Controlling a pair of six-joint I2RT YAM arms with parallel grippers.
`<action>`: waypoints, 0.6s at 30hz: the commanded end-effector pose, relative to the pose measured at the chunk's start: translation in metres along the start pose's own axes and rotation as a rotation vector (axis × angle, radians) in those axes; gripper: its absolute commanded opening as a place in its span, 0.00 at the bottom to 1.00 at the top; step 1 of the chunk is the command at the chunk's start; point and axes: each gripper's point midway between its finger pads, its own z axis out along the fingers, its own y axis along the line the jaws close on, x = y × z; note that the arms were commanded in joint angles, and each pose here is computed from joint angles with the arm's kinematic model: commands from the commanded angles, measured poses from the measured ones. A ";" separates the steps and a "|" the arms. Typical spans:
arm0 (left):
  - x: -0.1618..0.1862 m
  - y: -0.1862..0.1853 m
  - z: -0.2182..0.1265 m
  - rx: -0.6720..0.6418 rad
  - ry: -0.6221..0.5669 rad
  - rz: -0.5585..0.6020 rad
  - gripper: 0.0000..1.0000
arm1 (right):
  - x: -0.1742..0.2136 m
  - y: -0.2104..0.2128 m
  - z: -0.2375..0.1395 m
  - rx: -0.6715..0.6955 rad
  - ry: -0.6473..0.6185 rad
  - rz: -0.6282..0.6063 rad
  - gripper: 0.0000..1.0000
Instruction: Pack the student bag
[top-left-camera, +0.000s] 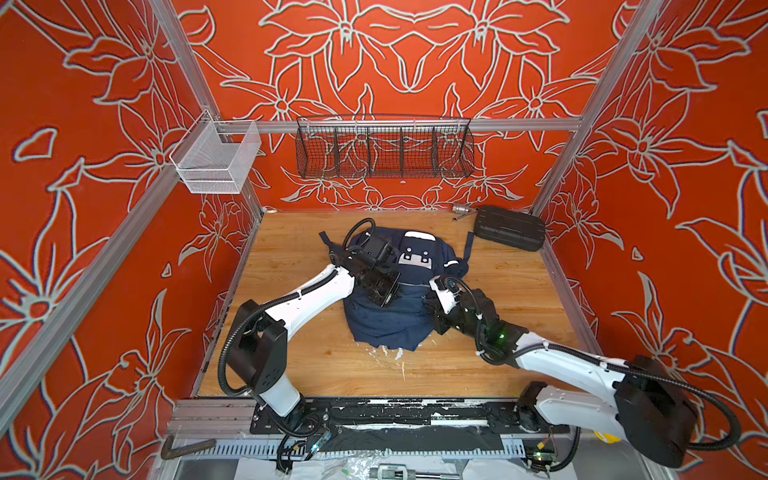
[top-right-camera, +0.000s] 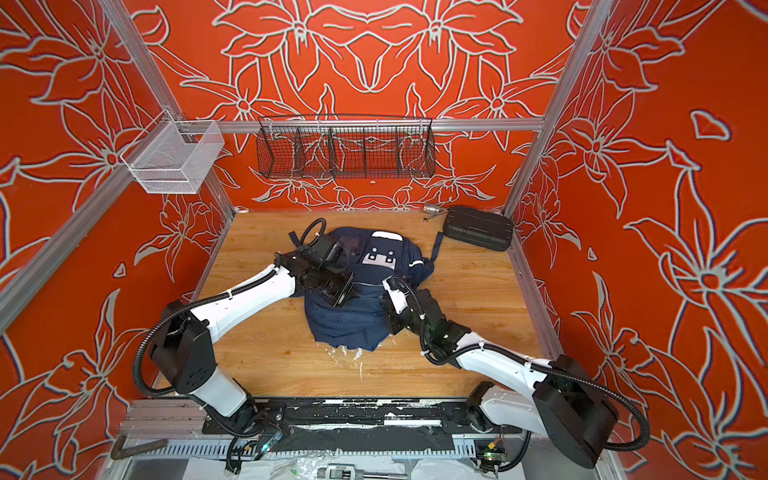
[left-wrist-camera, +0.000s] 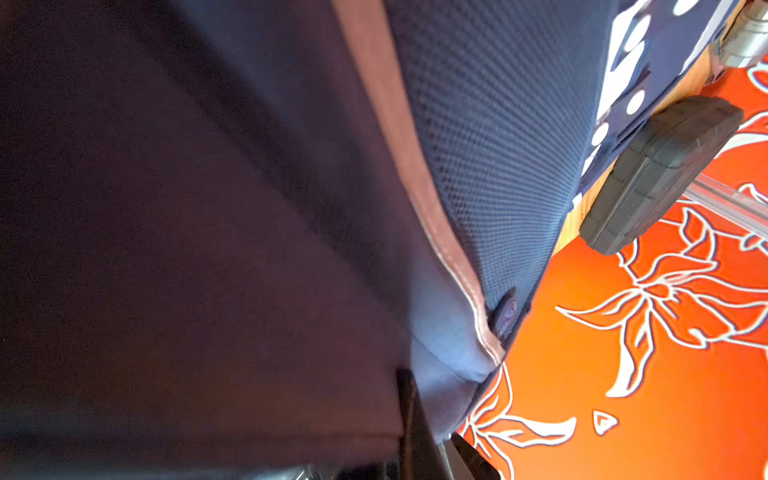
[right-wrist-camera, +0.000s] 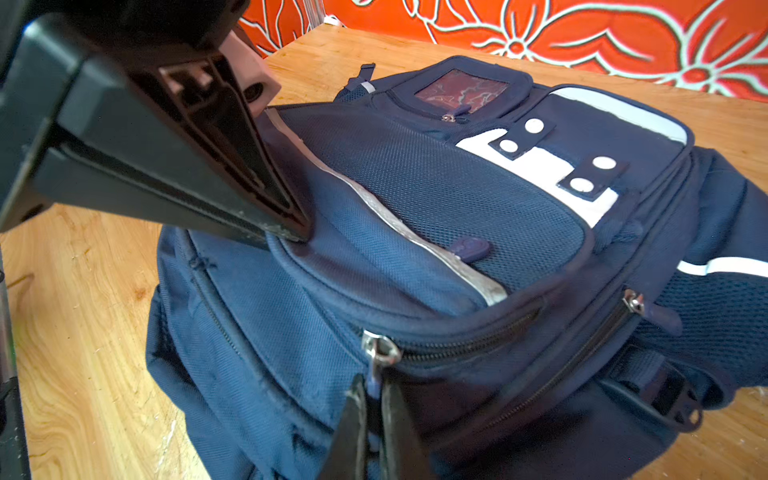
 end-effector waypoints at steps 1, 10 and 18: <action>-0.008 0.005 -0.011 0.013 -0.015 0.035 0.00 | -0.023 -0.006 -0.011 0.030 -0.102 0.011 0.00; -0.017 0.021 -0.039 0.058 -0.023 0.029 0.00 | -0.006 -0.060 -0.015 0.137 -0.036 0.116 0.00; -0.013 0.023 -0.041 0.070 0.004 0.029 0.00 | -0.001 -0.084 -0.012 0.192 -0.004 0.117 0.00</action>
